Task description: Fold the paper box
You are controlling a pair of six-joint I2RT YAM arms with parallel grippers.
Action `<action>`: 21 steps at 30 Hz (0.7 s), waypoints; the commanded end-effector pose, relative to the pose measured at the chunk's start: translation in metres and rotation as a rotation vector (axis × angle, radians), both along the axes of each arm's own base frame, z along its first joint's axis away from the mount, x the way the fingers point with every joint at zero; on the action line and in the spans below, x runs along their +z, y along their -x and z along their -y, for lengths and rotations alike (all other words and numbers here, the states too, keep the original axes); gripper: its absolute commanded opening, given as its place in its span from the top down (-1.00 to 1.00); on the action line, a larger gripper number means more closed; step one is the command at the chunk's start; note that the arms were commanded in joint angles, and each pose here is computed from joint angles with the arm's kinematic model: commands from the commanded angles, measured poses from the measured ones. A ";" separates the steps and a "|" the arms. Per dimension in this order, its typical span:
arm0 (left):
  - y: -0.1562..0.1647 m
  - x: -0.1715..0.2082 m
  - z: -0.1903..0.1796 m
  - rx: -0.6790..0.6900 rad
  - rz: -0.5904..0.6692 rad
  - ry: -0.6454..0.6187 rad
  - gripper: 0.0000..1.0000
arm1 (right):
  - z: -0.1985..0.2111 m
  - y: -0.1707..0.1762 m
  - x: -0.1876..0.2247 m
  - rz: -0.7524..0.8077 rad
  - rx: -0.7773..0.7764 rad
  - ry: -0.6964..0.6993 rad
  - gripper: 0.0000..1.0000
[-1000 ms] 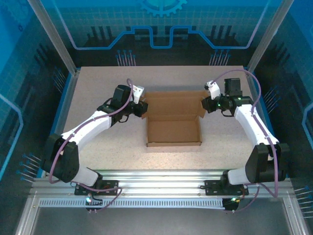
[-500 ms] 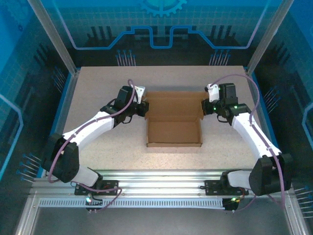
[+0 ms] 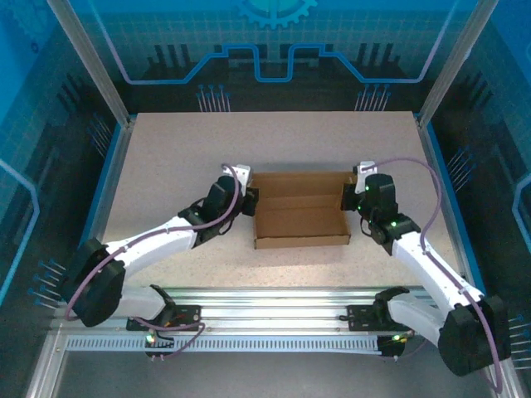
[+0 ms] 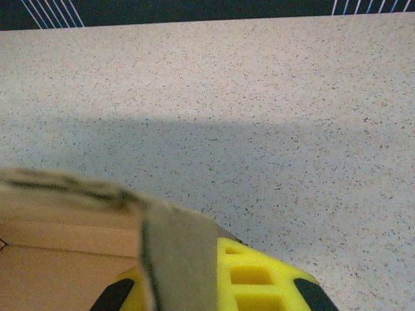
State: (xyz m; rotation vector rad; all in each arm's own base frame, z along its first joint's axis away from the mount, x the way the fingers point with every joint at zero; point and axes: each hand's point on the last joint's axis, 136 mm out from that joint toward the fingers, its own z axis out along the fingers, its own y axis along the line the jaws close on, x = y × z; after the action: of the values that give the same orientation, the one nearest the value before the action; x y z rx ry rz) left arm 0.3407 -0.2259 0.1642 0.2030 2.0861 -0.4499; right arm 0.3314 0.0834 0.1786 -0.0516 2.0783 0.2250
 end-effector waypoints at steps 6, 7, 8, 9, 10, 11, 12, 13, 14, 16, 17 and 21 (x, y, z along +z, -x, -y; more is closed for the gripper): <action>0.026 -0.014 0.016 0.016 0.031 0.083 0.68 | -0.015 0.022 -0.023 0.079 0.027 -0.064 0.94; 0.028 -0.015 0.017 0.024 0.031 0.090 0.68 | -0.014 0.025 -0.026 0.082 0.020 -0.069 0.94; 0.030 -0.016 0.019 0.027 0.034 0.099 0.68 | -0.015 0.027 -0.028 0.087 0.016 -0.074 0.94; 0.031 -0.017 0.020 0.031 0.034 0.104 0.68 | -0.013 0.029 -0.030 0.088 0.009 -0.075 0.94; 0.032 -0.017 0.021 0.040 0.033 0.111 0.67 | -0.013 0.030 -0.032 0.090 0.006 -0.079 0.94; 0.034 -0.018 0.023 0.042 0.032 0.117 0.67 | -0.013 0.032 -0.033 0.089 0.006 -0.082 0.94; 0.035 -0.018 0.024 0.044 0.034 0.121 0.67 | -0.013 0.033 -0.034 0.089 0.005 -0.081 0.94; 0.036 -0.019 0.024 0.051 0.036 0.125 0.67 | -0.013 0.035 -0.035 0.088 0.002 -0.085 0.94; 0.037 -0.020 0.025 0.050 0.037 0.130 0.67 | -0.014 0.036 -0.036 0.087 0.005 -0.089 0.93; 0.039 -0.021 0.026 0.055 0.036 0.142 0.66 | -0.016 0.037 -0.038 0.081 0.004 -0.105 0.92; 0.040 -0.022 0.027 0.054 0.034 0.145 0.66 | -0.017 0.038 -0.038 0.077 0.009 -0.114 0.93; 0.041 -0.024 0.028 0.059 0.032 0.147 0.66 | -0.022 0.041 -0.037 0.065 0.012 -0.161 0.92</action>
State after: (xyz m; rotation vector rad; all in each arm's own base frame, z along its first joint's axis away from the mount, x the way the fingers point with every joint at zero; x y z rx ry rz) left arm 0.3148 -0.2347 0.1577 0.0182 1.9559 -0.4664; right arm 0.3064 0.0828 0.1693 0.0693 1.8849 0.2714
